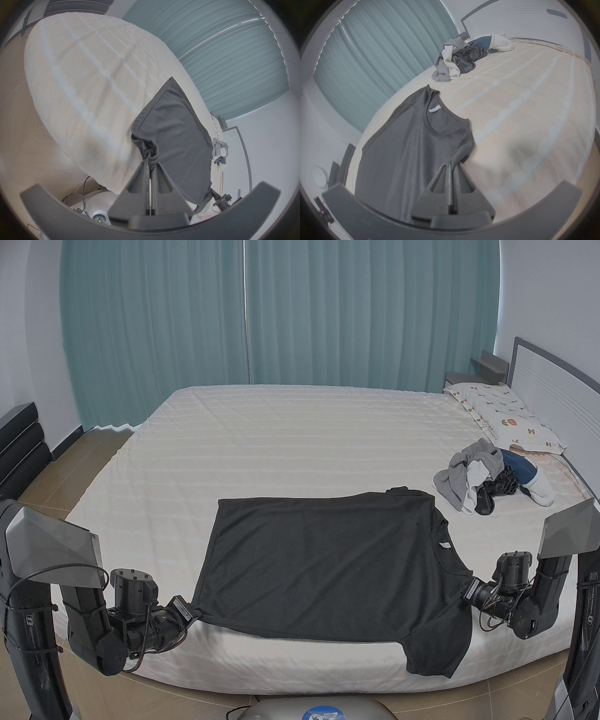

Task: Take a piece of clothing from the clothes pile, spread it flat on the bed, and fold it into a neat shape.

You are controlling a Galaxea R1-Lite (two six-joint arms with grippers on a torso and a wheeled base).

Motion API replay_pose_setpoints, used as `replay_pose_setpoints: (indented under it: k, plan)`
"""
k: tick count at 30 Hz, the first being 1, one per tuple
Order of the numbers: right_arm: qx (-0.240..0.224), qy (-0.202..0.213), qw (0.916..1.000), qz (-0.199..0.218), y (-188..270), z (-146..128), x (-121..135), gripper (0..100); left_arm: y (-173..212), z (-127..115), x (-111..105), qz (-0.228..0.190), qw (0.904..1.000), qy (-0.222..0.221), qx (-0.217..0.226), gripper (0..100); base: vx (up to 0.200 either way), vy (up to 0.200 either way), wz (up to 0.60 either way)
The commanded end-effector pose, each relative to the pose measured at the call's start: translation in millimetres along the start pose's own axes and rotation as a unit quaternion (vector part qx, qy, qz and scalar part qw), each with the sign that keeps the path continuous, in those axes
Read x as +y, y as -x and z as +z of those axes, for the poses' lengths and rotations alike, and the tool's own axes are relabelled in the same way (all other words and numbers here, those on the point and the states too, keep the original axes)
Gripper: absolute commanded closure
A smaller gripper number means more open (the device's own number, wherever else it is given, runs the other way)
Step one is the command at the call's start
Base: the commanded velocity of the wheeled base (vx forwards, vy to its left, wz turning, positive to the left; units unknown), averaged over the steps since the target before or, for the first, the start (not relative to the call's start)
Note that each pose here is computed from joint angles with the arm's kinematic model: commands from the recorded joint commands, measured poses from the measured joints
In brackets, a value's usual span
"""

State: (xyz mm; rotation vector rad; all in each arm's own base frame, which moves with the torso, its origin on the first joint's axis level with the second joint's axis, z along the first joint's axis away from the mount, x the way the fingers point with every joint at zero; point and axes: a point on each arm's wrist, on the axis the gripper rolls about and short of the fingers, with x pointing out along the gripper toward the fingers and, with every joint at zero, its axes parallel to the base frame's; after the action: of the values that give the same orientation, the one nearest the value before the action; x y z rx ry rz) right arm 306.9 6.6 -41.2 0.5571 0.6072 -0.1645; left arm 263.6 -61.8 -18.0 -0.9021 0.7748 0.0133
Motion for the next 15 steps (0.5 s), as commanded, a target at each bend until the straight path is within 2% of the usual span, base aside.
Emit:
replay_pose_setpoints:
  k: [1, 4, 10, 11, 15]
  plan:
    - [-0.022, -0.025, 0.9993, 0.015, -8, 9, 7, 100, -1, 0, 1, 0.002, 1.0000, 0.001, 0.000, 100, 0.000, 0.000, 0.00]
    - [-0.035, -0.038, 0.9984, 0.021, -12, 13, 10, 100, -1, 0, 1, 0.002, 1.0000, 0.001, 0.000, 100, 0.000, 0.000, 0.00]
    - [-0.051, -0.036, 0.9976, 0.031, -20, 9, 8, 100, -1, 0, 1, 0.002, 1.0000, 0.001, 0.000, 100, 0.000, 0.000, 0.00]
    - [-0.052, -0.036, 0.9975, 0.032, -21, 8, 7, 0, -1, 0, 1, 0.002, 1.0000, 0.001, 0.000, 100, 0.000, 0.000, 0.00]
    - [-0.059, -0.037, 0.9969, 0.038, -16, 10, 5, 0, -1, 0, 1, 0.002, 1.0000, 0.001, 0.000, 100, 0.000, 0.000, 0.00]
